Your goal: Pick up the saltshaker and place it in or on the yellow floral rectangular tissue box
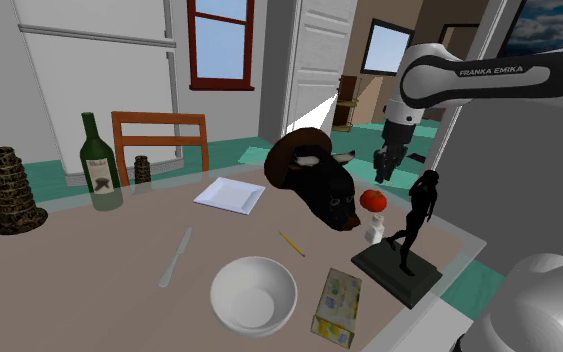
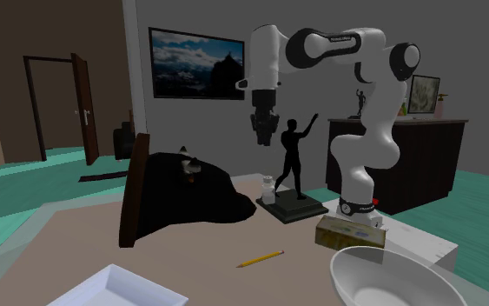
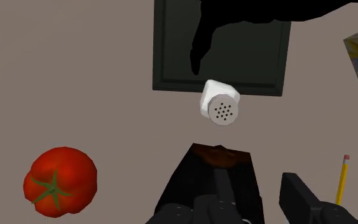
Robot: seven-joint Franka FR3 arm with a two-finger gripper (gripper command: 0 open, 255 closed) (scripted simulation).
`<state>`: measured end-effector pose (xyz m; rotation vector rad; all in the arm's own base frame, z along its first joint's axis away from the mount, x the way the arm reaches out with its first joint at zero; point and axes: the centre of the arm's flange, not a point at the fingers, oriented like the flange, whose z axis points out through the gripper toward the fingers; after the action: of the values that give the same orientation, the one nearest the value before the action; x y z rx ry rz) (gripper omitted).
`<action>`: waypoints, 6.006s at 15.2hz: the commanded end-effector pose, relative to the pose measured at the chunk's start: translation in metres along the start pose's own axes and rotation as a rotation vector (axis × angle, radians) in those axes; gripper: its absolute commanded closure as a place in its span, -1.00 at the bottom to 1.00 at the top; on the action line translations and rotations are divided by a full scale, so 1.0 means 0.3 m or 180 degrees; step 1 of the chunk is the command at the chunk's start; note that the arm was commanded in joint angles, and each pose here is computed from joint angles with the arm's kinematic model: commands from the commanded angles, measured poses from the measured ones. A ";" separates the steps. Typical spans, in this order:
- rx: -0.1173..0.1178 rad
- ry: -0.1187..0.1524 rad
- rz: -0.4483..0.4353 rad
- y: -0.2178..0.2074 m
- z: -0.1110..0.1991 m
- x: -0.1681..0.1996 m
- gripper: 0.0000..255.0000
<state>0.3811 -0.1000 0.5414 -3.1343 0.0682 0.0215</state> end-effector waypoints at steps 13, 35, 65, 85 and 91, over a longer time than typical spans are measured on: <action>-0.0011 -0.0104 -0.0009 0.020 0.420 -0.084 -1.00; -0.0011 -0.0104 -0.0009 0.020 0.447 -0.085 1.00; -0.0011 -0.0104 -0.0009 -0.522 0.073 -0.261 1.00; -0.0011 -0.0104 -0.0009 -0.878 0.214 -0.371 1.00; -0.0011 -0.0104 -0.0009 -0.877 0.320 -0.370 1.00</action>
<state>0.2803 0.1702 0.4550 -3.1363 0.0638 0.0737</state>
